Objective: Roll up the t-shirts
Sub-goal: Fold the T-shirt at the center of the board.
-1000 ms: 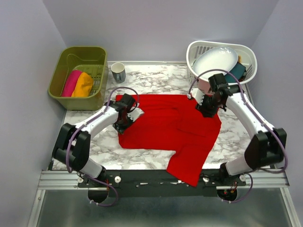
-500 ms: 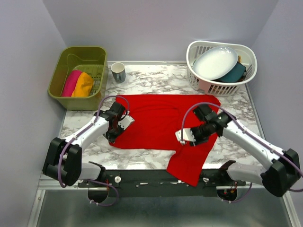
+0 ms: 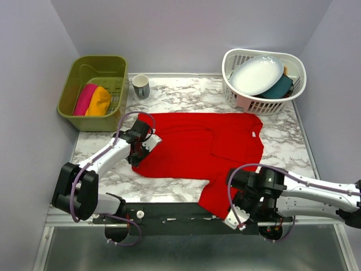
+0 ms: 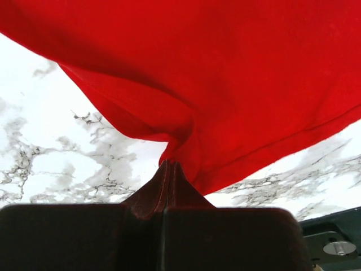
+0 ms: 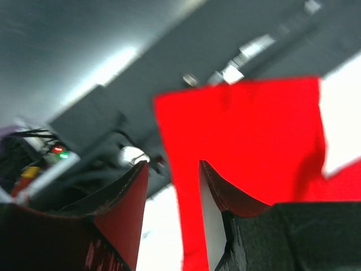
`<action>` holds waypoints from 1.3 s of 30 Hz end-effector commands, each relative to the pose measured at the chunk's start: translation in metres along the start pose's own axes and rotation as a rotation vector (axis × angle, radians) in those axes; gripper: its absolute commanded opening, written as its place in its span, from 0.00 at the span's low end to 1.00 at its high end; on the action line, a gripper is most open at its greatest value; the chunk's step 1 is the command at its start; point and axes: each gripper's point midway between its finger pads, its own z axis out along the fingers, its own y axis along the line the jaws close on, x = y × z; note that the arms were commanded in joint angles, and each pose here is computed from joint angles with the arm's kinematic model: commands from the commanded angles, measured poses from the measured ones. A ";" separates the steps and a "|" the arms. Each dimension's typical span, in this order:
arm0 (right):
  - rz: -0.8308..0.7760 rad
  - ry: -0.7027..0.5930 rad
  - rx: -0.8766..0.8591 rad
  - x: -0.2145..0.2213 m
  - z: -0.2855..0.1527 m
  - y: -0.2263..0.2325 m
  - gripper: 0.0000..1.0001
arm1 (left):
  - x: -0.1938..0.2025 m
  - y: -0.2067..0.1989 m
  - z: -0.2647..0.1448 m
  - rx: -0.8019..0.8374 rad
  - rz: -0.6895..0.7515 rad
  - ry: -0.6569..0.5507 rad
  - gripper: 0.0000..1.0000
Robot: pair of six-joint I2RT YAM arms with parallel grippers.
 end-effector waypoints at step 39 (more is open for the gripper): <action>0.289 0.366 -0.217 0.010 0.086 0.009 0.29 | -0.044 0.033 -0.043 -0.088 -0.054 -0.190 0.00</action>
